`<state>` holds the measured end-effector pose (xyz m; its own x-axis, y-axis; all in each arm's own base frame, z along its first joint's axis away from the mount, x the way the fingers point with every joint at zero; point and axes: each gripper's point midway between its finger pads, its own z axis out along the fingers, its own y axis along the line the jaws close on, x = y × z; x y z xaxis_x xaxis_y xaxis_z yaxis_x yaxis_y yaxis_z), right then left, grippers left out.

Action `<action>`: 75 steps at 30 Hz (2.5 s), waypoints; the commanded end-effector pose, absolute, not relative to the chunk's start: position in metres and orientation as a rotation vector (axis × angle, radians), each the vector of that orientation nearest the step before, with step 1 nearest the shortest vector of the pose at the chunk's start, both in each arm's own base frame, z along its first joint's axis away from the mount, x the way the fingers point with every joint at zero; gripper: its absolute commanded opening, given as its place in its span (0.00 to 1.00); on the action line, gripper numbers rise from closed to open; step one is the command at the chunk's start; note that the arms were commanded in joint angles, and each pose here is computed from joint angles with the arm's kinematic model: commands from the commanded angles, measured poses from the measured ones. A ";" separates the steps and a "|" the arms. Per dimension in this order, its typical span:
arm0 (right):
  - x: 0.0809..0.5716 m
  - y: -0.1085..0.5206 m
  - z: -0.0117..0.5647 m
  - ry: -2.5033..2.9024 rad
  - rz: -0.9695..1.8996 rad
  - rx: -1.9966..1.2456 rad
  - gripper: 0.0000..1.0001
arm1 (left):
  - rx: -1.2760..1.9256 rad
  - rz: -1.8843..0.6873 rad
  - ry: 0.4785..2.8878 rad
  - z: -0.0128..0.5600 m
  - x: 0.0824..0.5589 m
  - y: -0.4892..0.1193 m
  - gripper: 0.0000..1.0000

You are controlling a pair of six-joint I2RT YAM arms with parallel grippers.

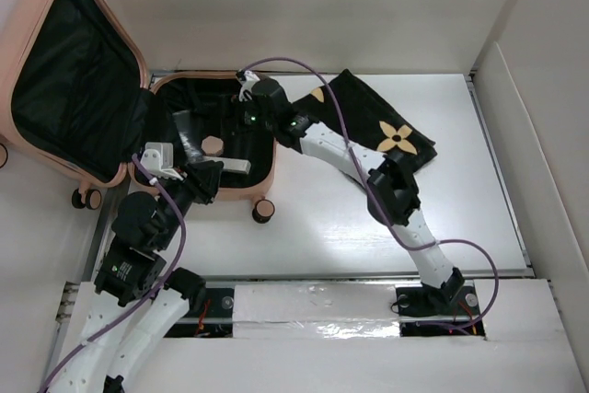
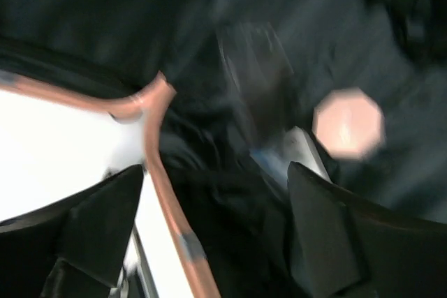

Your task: Pack the luggage

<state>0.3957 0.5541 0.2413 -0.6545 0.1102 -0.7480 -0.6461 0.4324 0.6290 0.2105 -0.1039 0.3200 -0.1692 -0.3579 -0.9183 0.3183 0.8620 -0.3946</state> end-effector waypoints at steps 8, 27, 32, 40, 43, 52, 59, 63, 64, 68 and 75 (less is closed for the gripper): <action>0.447 0.336 0.283 1.778 1.157 -0.190 0.14 | 0.036 -0.624 1.683 0.308 0.230 -0.122 0.00; 0.420 -0.029 0.097 1.996 0.273 0.767 0.87 | 0.239 -0.873 1.923 0.259 0.246 -0.320 0.00; 0.414 -0.037 0.071 2.026 0.313 0.847 0.85 | 0.202 -0.705 1.980 0.235 0.263 -0.371 0.04; 0.432 -0.032 0.055 2.090 0.398 0.842 0.24 | -0.019 -0.690 2.034 0.189 0.325 -0.351 0.72; 0.433 -0.034 0.052 2.089 0.411 0.855 0.04 | -0.045 -0.662 2.065 0.173 0.341 -0.347 0.79; 0.394 -0.058 0.070 1.982 0.340 0.918 0.00 | -0.105 -0.587 2.200 0.112 0.379 -0.346 0.86; 0.342 -0.073 0.068 1.931 0.347 0.962 0.00 | -0.169 -0.587 2.217 0.094 0.403 -0.348 0.89; 0.329 -0.078 0.083 1.878 0.299 0.957 0.27 | -0.230 -0.645 2.210 0.095 0.424 -0.341 0.90; 0.329 -0.078 0.090 1.866 0.301 0.944 0.63 | -0.236 -0.656 2.220 0.092 0.428 -0.341 0.91; 0.330 -0.073 0.108 1.859 0.324 0.889 0.93 | -0.243 -0.685 2.254 0.082 0.440 -0.346 0.91; 0.328 -0.042 0.140 1.820 0.389 0.724 0.94 | -0.284 -0.670 2.280 0.067 0.469 -0.355 0.92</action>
<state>0.3225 -0.0571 0.1141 -0.2306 0.6912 -0.6849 0.3915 0.7103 0.5850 0.4546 -0.3401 0.0522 -0.7146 -0.3636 -0.5975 -0.0123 0.8606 -0.5091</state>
